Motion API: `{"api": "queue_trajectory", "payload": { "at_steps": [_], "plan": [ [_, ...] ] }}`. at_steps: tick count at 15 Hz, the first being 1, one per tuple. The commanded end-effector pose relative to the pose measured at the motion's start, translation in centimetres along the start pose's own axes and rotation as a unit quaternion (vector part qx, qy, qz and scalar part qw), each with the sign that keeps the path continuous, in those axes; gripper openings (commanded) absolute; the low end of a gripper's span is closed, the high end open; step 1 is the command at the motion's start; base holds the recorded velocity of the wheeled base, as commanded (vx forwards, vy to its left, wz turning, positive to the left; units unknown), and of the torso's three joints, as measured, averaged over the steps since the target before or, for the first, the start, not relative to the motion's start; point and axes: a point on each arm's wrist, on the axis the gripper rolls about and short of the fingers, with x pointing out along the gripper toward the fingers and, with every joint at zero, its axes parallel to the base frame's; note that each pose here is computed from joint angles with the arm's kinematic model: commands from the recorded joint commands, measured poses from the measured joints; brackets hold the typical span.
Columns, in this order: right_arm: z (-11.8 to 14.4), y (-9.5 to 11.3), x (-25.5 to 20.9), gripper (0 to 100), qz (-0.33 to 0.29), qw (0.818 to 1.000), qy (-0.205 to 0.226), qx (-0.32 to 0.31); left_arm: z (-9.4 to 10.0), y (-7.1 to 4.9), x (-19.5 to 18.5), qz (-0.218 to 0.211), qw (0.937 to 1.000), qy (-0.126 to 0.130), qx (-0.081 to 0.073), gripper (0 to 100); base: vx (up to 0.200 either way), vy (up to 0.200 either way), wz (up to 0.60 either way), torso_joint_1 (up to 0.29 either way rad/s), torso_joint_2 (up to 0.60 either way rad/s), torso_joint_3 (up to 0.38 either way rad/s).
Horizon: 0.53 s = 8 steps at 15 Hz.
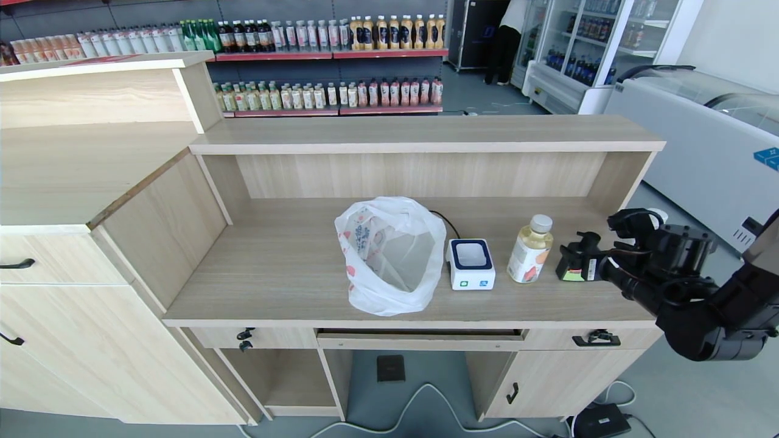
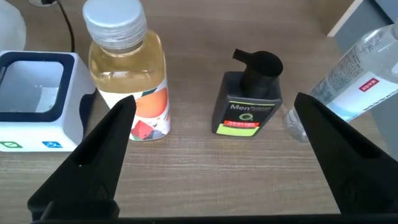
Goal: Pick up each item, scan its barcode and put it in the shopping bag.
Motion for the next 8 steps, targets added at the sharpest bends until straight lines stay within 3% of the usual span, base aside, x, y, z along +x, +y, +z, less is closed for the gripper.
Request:
{"api": "queue_trajectory", "payload": {
  "at_steps": [1,8],
  "plan": [
    [-0.4,0.6,0.7,100,0.007,1.0,0.003,-0.001,0.0,0.0,0.0,0.0,1.0,0.0,0.0,100,0.0,0.0,0.0,0.0,0.0,0.0],
    [-2.0,2.8,3.2,100,0.021,1.0,0.002,-0.005,0.0,0.0,0.0,0.0,1.0,0.0,0.0,100,0.0,0.0,0.0,0.0,0.0,0.0]
  ]
}}
